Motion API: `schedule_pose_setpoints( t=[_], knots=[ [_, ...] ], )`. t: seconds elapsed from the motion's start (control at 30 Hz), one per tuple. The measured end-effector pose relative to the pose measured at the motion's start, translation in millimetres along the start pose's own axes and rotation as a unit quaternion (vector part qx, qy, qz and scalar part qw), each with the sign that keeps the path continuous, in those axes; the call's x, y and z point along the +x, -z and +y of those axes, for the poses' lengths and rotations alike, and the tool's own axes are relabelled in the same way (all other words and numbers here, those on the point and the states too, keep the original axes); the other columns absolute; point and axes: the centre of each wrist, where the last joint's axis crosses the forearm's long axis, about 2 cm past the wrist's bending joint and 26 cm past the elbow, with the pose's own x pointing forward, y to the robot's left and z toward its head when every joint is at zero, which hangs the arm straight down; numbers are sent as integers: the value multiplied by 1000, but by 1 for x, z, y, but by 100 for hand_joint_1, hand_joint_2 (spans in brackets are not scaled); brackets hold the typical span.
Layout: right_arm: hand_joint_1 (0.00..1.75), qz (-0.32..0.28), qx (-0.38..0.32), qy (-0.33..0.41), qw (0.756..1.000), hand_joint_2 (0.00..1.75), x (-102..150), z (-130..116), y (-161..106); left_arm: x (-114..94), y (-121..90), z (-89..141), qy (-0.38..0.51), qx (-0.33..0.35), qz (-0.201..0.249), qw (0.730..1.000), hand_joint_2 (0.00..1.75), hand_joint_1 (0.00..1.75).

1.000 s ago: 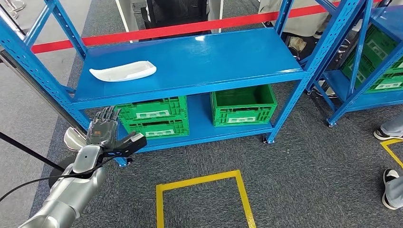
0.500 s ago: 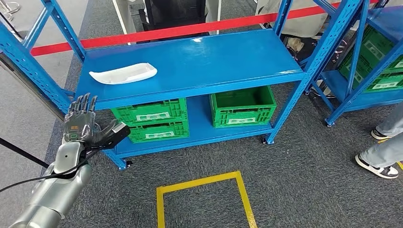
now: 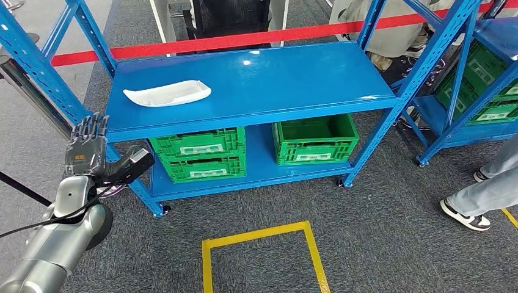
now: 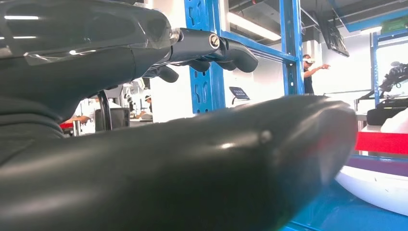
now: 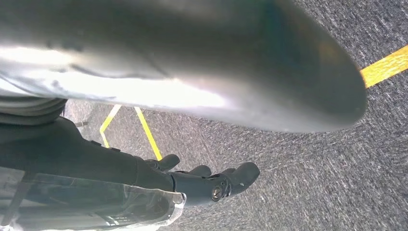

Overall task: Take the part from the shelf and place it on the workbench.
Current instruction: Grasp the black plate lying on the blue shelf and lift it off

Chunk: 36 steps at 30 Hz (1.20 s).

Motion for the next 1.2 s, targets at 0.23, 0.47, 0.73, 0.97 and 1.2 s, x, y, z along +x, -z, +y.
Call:
schedule_pose_setpoints(
  t=[0.23,0.47,0.73,0.97,1.2],
  knots=[
    [0,0,0,0,1000,0,0,0,0,-1,0,0,1,0,1,1000,0,0],
    [0,-4,1,-6,1000,0,0,0,0,-30,0,2,-5,-17,29,999,0,0],
    [0,-8,4,-17,1000,0,1,-1,0,-42,-1,0,20,-56,37,998,0,0],
    [0,-12,6,-23,1000,0,4,-3,1,-44,-1,-3,24,-76,39,996,0,0],
    [0,-11,6,-23,1000,0,6,-2,1,-47,3,0,32,-89,43,995,0,0]
  ],
)
